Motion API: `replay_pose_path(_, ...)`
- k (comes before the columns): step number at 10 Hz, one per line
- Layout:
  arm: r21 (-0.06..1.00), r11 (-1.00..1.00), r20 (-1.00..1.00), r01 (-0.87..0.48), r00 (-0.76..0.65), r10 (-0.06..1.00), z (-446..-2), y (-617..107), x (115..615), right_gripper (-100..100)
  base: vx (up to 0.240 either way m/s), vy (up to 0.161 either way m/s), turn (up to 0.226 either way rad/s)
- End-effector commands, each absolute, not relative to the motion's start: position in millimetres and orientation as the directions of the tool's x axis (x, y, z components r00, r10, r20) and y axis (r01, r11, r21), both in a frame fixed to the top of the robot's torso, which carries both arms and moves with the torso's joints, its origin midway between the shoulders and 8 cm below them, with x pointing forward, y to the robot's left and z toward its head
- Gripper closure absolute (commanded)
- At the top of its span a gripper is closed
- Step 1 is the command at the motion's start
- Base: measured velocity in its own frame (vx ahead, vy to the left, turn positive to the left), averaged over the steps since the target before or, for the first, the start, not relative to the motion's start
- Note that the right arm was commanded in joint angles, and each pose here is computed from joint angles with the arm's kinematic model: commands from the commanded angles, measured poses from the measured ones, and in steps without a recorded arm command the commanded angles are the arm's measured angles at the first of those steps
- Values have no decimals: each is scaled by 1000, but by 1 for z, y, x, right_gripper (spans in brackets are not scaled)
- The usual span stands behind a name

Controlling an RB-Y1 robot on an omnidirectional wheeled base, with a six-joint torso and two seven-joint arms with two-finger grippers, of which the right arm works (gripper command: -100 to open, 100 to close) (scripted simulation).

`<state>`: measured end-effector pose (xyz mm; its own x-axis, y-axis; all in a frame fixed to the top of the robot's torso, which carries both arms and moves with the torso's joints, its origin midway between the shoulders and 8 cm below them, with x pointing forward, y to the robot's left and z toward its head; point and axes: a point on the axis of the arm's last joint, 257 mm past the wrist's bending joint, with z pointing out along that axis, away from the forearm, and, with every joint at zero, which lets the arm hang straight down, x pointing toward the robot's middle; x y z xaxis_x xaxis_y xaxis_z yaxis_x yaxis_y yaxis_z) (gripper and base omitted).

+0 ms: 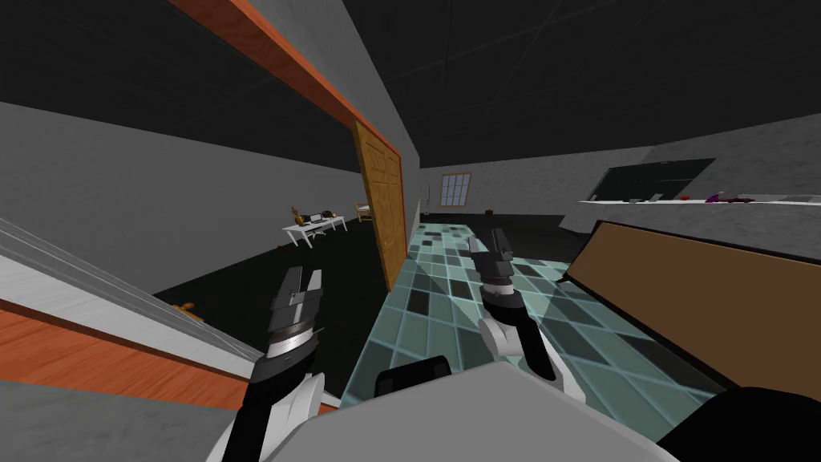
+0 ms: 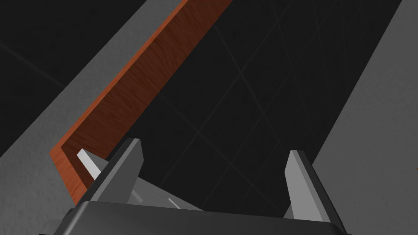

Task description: Push the door open

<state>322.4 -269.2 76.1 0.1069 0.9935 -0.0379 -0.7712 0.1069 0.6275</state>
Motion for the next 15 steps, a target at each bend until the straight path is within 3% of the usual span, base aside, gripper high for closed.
replay_pose_path(1,640,104,-41,-761,101,994,67,-269,330,-100,83,19,107)
replay_pose_path(15,727,82,-54,-681,62,997,-1,-265,383,-100,73,-38,103)
